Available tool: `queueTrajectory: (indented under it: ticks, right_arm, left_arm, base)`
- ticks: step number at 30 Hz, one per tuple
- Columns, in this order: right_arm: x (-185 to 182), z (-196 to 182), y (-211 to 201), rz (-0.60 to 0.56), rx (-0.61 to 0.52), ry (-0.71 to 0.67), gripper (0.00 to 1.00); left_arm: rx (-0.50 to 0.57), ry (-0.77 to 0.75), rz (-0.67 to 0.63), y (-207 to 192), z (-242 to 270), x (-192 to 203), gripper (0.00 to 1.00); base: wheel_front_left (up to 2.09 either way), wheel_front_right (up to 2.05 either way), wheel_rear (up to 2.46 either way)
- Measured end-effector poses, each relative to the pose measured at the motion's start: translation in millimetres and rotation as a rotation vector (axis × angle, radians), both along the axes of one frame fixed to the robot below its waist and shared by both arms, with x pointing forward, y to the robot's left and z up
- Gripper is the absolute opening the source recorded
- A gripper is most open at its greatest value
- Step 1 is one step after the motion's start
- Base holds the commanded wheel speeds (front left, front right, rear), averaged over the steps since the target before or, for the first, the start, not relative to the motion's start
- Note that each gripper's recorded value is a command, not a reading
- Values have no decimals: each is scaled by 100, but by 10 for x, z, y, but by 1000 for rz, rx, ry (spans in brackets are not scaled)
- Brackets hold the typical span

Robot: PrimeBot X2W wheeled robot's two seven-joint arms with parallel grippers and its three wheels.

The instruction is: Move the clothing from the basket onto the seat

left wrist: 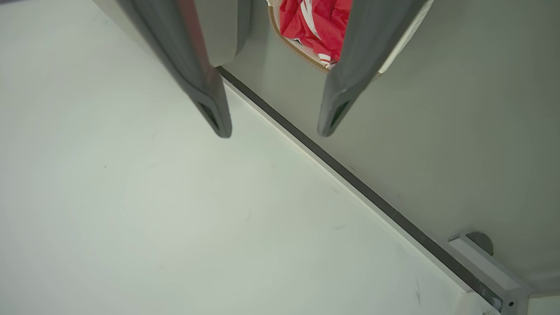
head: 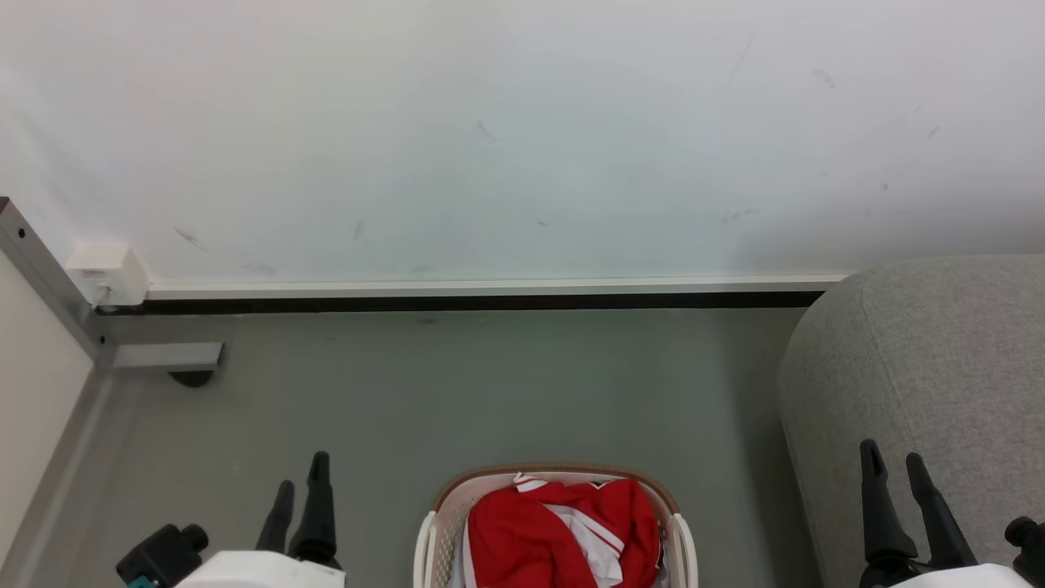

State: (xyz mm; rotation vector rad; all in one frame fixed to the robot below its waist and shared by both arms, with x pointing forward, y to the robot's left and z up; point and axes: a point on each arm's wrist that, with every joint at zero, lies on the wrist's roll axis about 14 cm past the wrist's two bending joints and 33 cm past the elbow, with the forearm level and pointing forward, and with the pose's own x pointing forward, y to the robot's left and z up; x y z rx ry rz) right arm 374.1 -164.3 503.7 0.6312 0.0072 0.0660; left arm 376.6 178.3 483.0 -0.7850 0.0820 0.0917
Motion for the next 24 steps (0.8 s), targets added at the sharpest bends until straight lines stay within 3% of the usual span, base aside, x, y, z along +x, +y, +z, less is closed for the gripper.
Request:
queueTrajectory:
  ticks: [24]
  right_arm:
    - [-31, 52, 40, 15, -235, -60, 100]
  left_arm:
    - [323, -52, -13, 11, 97, -39, 100]
  base:
    - [0, 0, 0]
